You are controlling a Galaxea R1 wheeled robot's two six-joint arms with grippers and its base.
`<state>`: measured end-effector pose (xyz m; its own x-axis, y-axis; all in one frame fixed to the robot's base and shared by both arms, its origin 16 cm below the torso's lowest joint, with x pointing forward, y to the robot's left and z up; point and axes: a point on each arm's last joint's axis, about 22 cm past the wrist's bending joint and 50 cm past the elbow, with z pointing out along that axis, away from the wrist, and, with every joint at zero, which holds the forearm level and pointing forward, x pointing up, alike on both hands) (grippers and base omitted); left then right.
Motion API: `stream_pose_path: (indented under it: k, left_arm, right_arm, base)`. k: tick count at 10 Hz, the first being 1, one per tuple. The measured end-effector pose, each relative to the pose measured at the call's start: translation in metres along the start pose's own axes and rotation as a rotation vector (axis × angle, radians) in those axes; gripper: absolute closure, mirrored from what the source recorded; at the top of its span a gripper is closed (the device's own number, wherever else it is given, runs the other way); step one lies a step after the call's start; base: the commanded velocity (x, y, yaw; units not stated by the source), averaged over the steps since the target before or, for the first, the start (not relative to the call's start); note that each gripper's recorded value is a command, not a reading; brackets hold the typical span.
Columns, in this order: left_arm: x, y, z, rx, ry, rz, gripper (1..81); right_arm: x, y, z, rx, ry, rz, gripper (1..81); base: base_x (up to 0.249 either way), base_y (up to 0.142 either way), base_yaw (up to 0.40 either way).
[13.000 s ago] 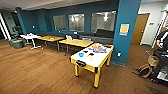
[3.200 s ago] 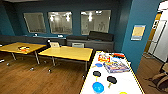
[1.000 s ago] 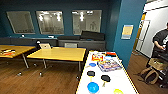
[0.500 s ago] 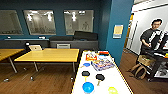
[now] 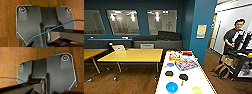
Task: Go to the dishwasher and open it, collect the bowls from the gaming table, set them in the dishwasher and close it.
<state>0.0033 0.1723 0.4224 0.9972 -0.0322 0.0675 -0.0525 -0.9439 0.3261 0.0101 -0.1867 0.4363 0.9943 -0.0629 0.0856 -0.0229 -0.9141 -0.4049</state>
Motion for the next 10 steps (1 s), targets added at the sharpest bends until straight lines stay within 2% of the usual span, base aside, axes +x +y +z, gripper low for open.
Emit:
stream_pose_path:
  k: [4,6,8,10]
  left_arm:
    - [0.001,0.004,0.001,-0.005,0.004,0.0,1.0]
    - [-0.007,0.004,0.001,-0.005,-0.007,-0.002,1.0]
    - [0.008,0.004,0.001,-0.005,0.016,0.002,1.0]
    - [0.006,0.004,0.001,-0.005,0.012,0.001,1.0]
  right_arm:
    - [-0.001,-0.001,0.0,0.001,0.0,0.0,1.0]
    - [-0.008,0.0,0.0,0.0,-0.01,0.002,1.0]
    - [0.008,-0.001,0.001,0.002,0.01,-0.004,1.0]
    - [0.001,-0.001,0.0,0.001,0.0,0.0,1.0]
  base:
    - [0.04,0.0,0.0]
    - [0.098,0.0,0.0]
    - [0.108,0.0,0.0]
    - [0.044,0.0,0.0]
